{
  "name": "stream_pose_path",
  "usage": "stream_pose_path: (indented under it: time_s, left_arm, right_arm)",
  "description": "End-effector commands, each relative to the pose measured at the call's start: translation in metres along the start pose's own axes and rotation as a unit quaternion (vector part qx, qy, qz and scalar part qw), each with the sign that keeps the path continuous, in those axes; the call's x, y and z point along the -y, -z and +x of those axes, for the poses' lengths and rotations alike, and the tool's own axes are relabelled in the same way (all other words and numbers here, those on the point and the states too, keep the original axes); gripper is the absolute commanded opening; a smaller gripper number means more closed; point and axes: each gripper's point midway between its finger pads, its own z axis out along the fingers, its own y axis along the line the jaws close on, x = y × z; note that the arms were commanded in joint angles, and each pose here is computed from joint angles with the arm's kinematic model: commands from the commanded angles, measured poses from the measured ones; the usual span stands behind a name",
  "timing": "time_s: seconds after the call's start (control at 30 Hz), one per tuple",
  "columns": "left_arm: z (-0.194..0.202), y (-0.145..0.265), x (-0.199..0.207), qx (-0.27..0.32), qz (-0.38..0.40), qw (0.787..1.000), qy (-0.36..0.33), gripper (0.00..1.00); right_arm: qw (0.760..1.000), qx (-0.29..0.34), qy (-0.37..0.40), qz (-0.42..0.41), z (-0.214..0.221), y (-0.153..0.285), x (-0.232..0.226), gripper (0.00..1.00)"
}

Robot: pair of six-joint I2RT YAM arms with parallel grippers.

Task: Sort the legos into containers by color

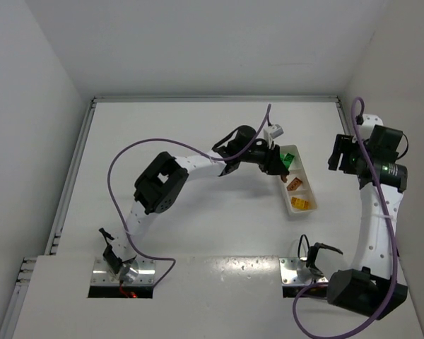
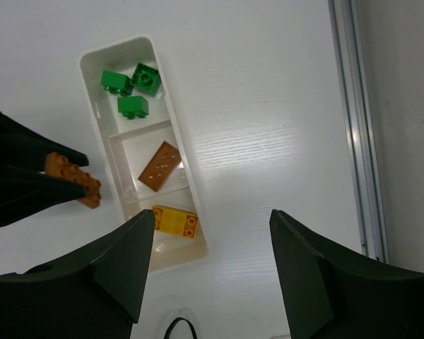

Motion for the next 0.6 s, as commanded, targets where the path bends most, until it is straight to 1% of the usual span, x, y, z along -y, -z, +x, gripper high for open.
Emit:
stream_pose_path:
  time_s: [0.0, 0.03, 0.17, 0.33, 0.4, 0.43, 0.47, 0.5, 0.57]
  left_arm:
    - [-0.005, -0.022, 0.017, 0.007, 0.014, 1.000, -0.013, 0.09]
    - [0.000, -0.025, 0.011, 0.003, 0.012, 1.000, -0.010, 0.09]
    - [-0.005, -0.040, 0.009, 0.012, 0.017, 1.000, -0.006, 0.09]
    - [-0.007, -0.056, 0.002, 0.016, 0.018, 1.000, -0.017, 0.10]
    - [-0.001, -0.060, -0.004, 0.011, 0.016, 1.000, -0.012, 0.15]
    - [0.003, -0.063, -0.011, 0.010, 0.010, 1.000, -0.010, 0.22]
    - [0.005, -0.063, -0.011, 0.007, 0.008, 1.000, -0.007, 0.25]
    - [0.011, -0.064, -0.015, 0.003, 0.006, 1.000, -0.004, 0.31]
    - [0.018, -0.065, -0.020, -0.004, 0.003, 1.000, -0.003, 0.37]
  right_arm:
    - [0.999, 0.006, -0.038, -0.006, 0.001, 0.003, -0.004, 0.67]
    - [0.999, 0.006, -0.042, -0.011, 0.000, 0.003, -0.006, 0.67]
    - [0.999, 0.019, -0.040, -0.014, -0.002, 0.012, -0.009, 0.67]
    - [0.999, 0.009, -0.033, -0.025, 0.005, 0.016, -0.013, 0.67]
    - [0.999, 0.005, -0.029, -0.030, 0.007, 0.016, -0.015, 0.67]
    - [0.999, 0.006, -0.029, -0.035, 0.006, 0.017, -0.017, 0.67]
    - [0.999, 0.001, -0.030, -0.036, 0.009, 0.017, -0.017, 0.67]
    - [0.999, 0.002, -0.025, -0.041, 0.008, 0.017, -0.019, 0.67]
    - [0.999, 0.002, -0.025, -0.041, 0.008, 0.017, -0.019, 0.67]
